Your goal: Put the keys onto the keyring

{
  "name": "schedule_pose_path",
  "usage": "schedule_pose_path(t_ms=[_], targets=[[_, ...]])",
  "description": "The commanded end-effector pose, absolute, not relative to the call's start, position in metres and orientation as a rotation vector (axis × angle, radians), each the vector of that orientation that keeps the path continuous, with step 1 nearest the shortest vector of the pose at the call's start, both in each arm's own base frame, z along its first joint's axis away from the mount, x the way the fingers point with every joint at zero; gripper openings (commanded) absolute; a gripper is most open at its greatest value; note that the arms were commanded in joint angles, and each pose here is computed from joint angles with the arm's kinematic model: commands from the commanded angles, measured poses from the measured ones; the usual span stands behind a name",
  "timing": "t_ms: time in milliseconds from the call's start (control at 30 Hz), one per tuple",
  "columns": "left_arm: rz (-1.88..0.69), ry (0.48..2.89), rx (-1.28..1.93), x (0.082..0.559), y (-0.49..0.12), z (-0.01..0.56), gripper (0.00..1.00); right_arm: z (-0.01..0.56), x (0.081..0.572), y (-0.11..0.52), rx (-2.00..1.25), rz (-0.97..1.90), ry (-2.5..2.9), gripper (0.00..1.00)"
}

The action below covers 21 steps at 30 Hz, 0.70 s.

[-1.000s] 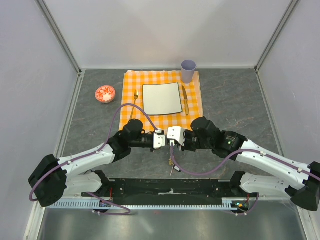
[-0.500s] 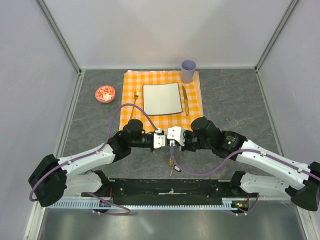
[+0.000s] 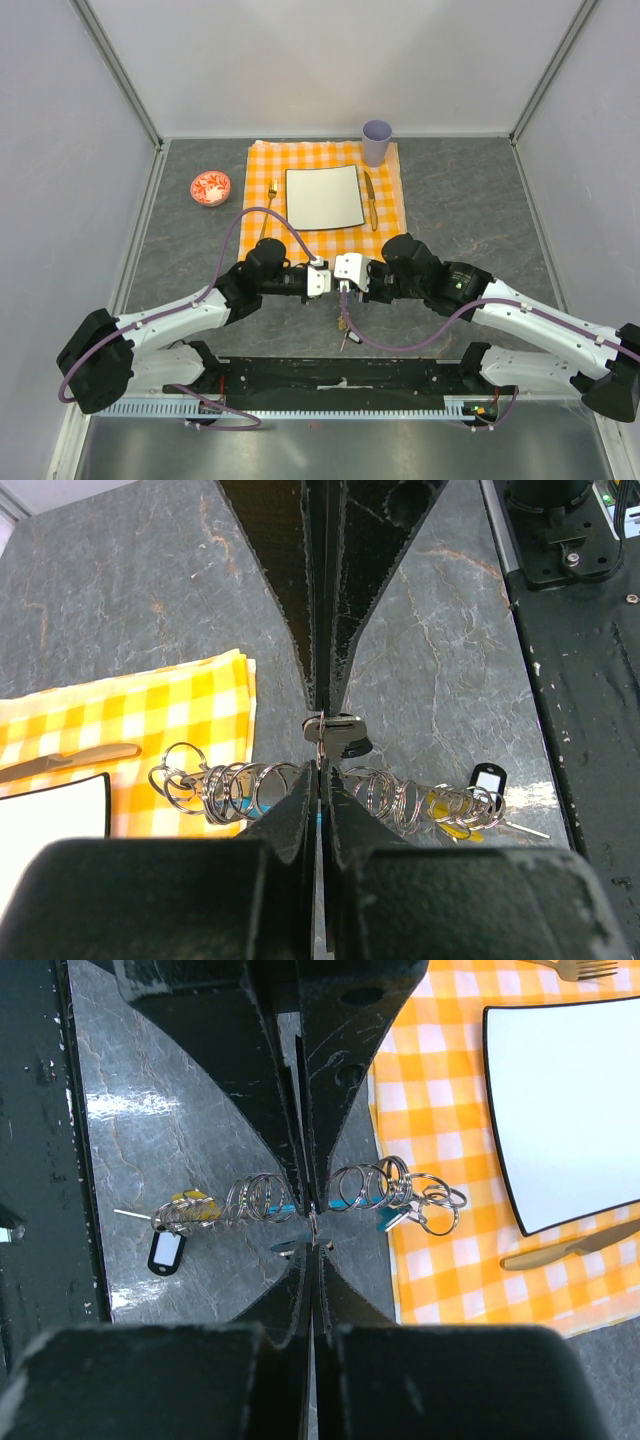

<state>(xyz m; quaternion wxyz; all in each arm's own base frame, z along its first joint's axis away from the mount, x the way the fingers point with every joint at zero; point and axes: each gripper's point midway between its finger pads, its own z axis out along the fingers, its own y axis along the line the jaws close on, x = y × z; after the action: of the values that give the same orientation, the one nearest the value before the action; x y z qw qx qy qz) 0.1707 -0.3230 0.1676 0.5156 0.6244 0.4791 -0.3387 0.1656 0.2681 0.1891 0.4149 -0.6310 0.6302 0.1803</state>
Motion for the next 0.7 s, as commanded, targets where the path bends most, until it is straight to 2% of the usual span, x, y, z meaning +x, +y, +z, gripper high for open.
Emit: schedule_pose_path(t_ms=[0,667], targets=[[-0.784,1.043,1.464,0.1765,-0.3308,0.1971,0.02,0.1985,0.1653,0.2742,-1.56,0.483,1.558,0.0],[-0.807,1.005,1.473,0.1697,-0.3312,0.2029,0.02,0.1957,0.167,0.2739,-1.557,0.471,1.568,0.0]])
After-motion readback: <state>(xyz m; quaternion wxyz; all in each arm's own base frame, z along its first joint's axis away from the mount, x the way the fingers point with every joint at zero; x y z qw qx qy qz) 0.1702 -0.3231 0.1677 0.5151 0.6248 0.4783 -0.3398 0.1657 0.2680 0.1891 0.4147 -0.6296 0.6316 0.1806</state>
